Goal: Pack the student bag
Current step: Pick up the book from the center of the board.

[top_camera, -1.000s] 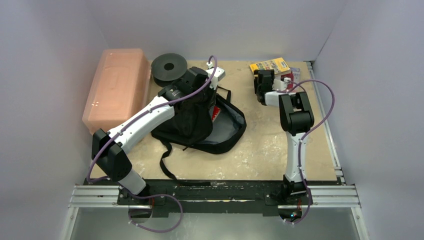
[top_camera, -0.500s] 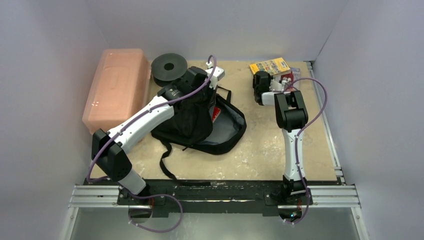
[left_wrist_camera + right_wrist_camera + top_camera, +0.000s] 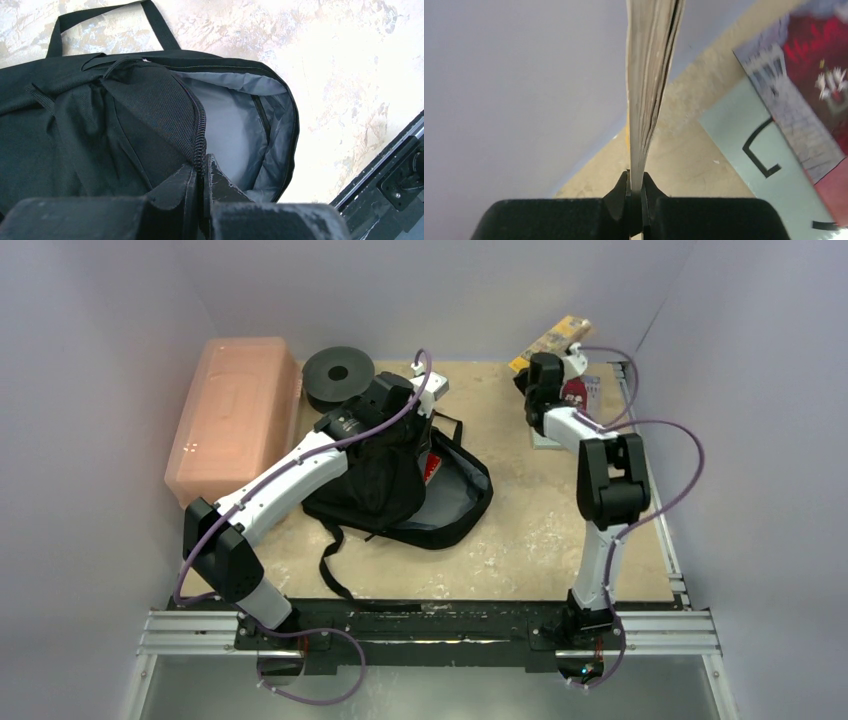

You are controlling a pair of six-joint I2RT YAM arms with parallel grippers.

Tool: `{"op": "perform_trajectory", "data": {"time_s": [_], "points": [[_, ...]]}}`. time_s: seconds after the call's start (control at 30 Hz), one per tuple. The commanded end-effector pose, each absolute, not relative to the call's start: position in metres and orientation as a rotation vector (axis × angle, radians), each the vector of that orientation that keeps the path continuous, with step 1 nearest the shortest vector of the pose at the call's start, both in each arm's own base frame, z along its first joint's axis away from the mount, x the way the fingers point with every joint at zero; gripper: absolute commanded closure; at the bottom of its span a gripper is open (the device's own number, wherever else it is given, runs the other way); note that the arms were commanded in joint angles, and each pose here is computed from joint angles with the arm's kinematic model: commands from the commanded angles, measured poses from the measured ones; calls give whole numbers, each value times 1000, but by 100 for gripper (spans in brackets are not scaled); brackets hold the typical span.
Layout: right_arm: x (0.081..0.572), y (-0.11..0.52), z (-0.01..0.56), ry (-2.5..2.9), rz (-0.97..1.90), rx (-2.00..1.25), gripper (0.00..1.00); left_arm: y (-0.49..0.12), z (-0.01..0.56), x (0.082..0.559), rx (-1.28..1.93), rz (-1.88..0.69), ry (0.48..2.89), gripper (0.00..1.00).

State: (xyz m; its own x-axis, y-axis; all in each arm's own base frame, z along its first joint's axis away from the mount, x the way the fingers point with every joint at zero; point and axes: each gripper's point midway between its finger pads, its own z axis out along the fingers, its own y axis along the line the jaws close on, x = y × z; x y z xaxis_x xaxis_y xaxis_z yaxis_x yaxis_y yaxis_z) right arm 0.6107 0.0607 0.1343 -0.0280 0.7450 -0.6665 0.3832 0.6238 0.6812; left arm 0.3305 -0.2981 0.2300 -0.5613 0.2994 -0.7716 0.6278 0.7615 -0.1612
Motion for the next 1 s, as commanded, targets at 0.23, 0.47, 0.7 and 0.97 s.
{"op": "perform_trajectory", "data": {"time_s": [0.23,0.47,0.7,0.97], "points": [[435,99,177,2336,-243,159,100,-306,249,342,648,-586,2102,100],[344,108,203,2391,-45,44,100,-302,246,346,615,-555,2111,100],[291,125,265,2192,305,-62,100,-300,243,348,602,-541,2118,100],[218,177,249,2411,748,-384,100,-299,244,349,628,-521,2097,100]]}}
